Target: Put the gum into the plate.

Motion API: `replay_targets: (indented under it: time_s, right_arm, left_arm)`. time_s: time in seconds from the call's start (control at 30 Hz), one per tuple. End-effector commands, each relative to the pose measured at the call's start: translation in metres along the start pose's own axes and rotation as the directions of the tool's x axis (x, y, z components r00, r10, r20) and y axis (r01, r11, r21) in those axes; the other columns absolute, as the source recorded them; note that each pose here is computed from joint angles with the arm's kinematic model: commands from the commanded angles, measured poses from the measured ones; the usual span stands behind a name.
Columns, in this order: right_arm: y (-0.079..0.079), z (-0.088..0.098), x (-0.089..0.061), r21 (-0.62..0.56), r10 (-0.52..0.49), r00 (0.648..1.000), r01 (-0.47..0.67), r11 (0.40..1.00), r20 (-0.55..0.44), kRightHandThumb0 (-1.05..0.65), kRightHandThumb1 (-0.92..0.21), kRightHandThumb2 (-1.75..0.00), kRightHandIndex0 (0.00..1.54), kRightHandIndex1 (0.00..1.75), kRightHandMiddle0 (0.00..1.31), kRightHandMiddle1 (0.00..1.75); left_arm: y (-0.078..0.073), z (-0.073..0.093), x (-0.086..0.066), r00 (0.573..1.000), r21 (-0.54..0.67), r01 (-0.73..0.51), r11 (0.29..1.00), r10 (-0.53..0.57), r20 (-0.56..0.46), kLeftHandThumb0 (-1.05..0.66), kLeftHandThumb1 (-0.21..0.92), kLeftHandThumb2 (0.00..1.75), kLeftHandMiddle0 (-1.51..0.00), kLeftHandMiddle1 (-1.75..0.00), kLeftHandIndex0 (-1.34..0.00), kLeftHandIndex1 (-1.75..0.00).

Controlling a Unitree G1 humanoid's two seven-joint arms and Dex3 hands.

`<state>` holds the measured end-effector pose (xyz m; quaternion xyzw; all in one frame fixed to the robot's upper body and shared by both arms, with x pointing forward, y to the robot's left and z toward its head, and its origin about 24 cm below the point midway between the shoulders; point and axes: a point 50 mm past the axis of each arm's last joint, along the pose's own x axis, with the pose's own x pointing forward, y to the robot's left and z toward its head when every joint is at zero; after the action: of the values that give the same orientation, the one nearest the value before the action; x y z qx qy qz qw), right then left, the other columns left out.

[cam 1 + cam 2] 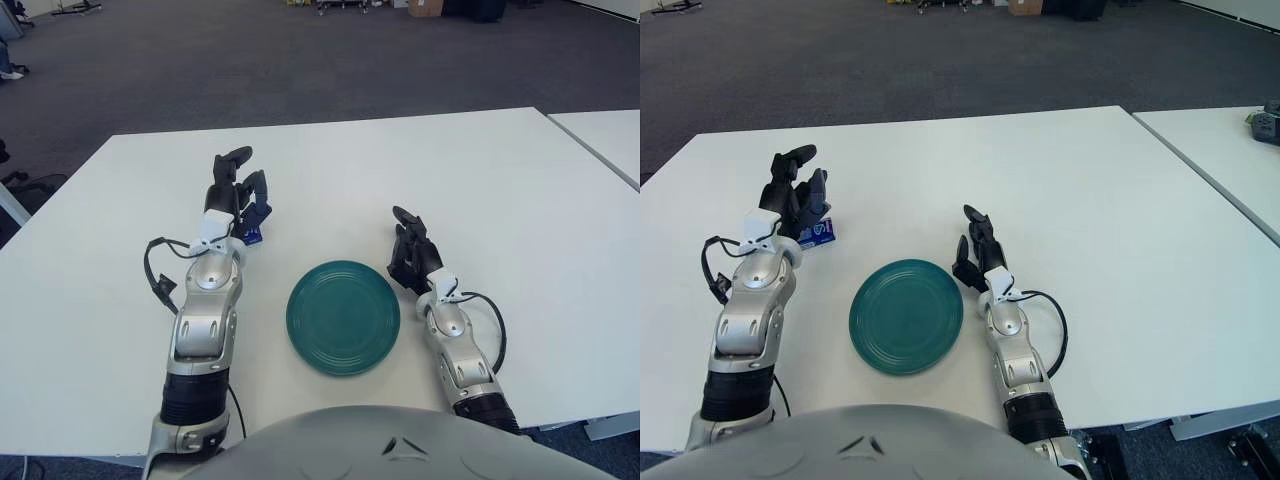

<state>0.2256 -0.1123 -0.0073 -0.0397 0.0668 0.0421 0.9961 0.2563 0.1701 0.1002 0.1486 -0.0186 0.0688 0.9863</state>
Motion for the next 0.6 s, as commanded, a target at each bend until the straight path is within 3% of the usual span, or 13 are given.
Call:
replay_targets:
  time_s: [0.0, 0.1, 0.23, 0.3, 0.4, 0.57]
  right_arm:
    - [0.0, -0.027, -0.012, -0.021, 0.005, 0.991, -0.008, 1.0, -0.133, -0.66, -0.92, -1.01, 0.13, 0.01, 0.0, 0.48]
    - [0.001, -0.027, -0.014, -0.026, 0.001, 0.993, -0.004, 1.0, -0.122, -0.65, -0.92, -1.01, 0.14, 0.01, 0.0, 0.49]
    - [0.002, -0.027, -0.015, -0.037, -0.01, 0.994, 0.006, 0.999, -0.113, -0.64, -0.92, -1.01, 0.15, 0.01, 0.0, 0.5]
    - [0.001, -0.027, -0.016, -0.05, -0.019, 0.994, 0.014, 0.999, -0.108, -0.64, -0.92, -1.01, 0.15, 0.01, 0.0, 0.5]
    - [0.001, -0.026, -0.017, -0.054, -0.03, 0.994, 0.024, 0.998, -0.108, -0.63, -0.92, -1.0, 0.16, 0.01, 0.0, 0.51]
    - [0.001, -0.026, -0.016, -0.031, -0.047, 0.99, 0.043, 0.999, -0.13, -0.63, -0.92, -0.99, 0.17, 0.02, 0.0, 0.52]
  left_arm:
    - [0.008, -0.015, 0.01, 0.999, 0.238, 0.041, 0.97, -0.043, 0.004, -0.74, 0.92, 0.52, -0.45, -0.15, -0.02, -0.93]
    - [0.014, -0.033, 0.016, 0.993, 0.48, 0.104, 0.871, -0.117, -0.002, -0.84, 0.92, 0.57, -0.39, -0.12, -0.02, -0.92]
    - [0.015, -0.041, 0.017, 0.982, 0.61, 0.156, 0.777, -0.188, -0.012, -0.9, 0.92, 0.55, -0.38, -0.06, -0.08, -0.88]
    - [0.014, -0.048, 0.015, 0.964, 0.703, 0.225, 0.675, -0.26, -0.059, -0.91, 0.92, 0.58, -0.37, -0.04, -0.06, -0.9]
    - [0.011, -0.063, 0.013, 0.935, 0.768, 0.311, 0.56, -0.326, -0.141, -0.95, 0.92, 0.63, -0.36, -0.02, -0.04, -0.92]
    - [0.008, -0.08, 0.014, 0.896, 0.795, 0.401, 0.456, -0.377, -0.236, -1.0, 0.92, 0.67, -0.35, -0.01, -0.04, -0.94]
